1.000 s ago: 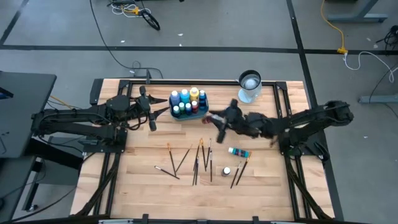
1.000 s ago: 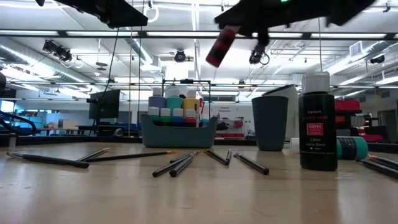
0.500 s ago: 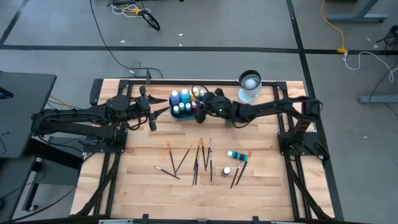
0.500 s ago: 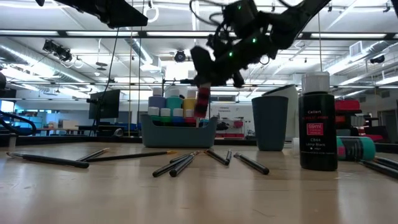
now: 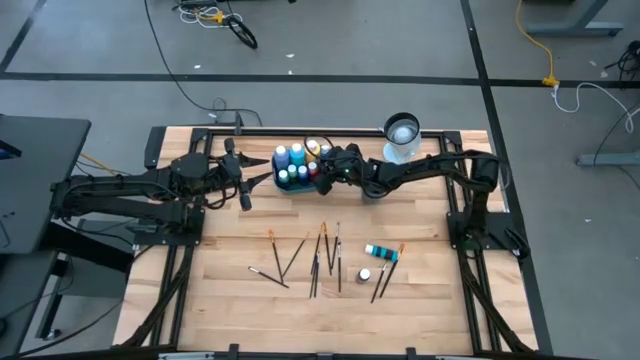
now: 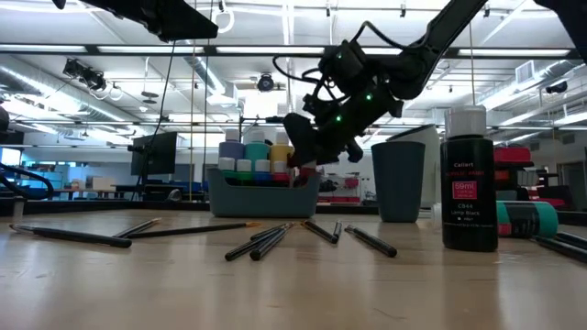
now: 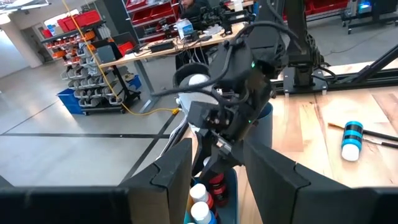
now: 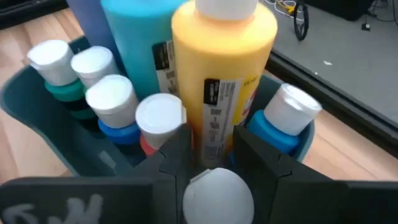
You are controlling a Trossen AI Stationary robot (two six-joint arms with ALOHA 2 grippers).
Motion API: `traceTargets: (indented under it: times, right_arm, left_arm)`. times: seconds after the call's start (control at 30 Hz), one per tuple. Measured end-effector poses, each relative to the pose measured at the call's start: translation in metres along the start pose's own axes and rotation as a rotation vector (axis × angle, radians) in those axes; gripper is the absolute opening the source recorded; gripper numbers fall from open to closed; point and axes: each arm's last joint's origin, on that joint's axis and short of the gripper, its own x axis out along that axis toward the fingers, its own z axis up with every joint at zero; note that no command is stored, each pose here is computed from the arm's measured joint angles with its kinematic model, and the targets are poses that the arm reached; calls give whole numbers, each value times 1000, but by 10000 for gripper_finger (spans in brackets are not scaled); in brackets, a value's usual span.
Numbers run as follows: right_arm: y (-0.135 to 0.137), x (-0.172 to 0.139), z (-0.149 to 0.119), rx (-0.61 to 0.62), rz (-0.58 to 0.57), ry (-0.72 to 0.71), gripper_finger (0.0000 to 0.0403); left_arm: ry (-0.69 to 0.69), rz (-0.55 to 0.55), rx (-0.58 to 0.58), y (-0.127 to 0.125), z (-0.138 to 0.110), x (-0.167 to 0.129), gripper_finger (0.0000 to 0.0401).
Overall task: Pick & Place Paint Supplies
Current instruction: Put the red paint bottle into the blue bin
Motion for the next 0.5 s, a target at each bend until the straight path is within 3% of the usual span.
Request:
traceTargets:
  times: [0.37, 0.5]
  right_arm:
    - [-8, 18, -7, -19, -25, -33, 106]
    - [-11, 18, -7, -37, -87, -46, 106]
  left_arm:
    - [0, 0, -1, 0, 0, 0, 153]
    - [0, 0, -2, 0, 0, 0, 153]
